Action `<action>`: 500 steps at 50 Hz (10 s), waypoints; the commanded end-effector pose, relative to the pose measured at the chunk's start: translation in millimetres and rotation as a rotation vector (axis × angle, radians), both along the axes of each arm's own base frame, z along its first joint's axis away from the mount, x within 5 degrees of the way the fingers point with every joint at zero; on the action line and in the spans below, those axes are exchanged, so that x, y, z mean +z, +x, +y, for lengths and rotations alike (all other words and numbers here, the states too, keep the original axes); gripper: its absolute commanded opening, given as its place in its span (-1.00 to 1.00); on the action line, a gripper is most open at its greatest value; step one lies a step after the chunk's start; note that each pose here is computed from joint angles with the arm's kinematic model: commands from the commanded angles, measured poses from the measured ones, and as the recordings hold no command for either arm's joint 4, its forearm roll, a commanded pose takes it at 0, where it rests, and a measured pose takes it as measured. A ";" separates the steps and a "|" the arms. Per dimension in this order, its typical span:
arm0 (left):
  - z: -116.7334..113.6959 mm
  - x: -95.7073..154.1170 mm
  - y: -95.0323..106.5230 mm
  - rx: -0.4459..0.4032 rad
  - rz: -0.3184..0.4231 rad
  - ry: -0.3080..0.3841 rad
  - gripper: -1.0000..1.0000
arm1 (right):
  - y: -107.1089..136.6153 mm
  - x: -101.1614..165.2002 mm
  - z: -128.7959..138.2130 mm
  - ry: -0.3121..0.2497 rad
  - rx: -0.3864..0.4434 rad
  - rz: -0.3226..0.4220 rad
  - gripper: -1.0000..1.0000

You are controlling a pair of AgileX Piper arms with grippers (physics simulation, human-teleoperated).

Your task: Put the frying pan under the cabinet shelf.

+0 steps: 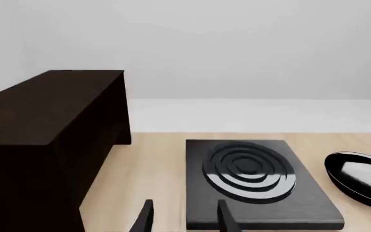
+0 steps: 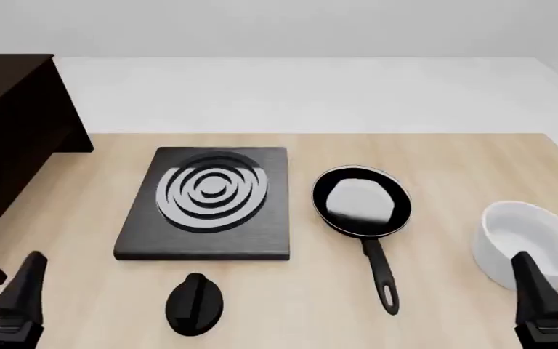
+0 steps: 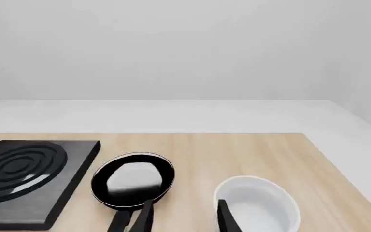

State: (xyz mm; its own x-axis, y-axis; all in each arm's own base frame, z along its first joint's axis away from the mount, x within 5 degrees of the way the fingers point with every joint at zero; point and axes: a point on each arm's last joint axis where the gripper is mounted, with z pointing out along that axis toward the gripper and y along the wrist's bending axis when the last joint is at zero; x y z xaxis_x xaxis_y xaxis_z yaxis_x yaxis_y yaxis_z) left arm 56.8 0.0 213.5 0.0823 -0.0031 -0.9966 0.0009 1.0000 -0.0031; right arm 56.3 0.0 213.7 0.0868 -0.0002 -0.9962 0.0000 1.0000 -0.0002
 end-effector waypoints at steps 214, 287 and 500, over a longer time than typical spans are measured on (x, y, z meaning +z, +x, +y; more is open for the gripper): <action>-299.5 -90.2 91.0 -1.076 -0.449 1.400 1.00 | 0.2 0.8 0.0 0.000 0.000 0.000 1.00; -349.4 -142.9 145.9 -1.071 -0.354 1.477 1.00 | 0.2 0.8 0.0 -0.001 0.000 0.000 1.00; -94.8 10.0 48.5 -0.222 -0.754 1.528 -1.00 | 0.3 0.8 0.0 0.000 0.000 0.001 1.00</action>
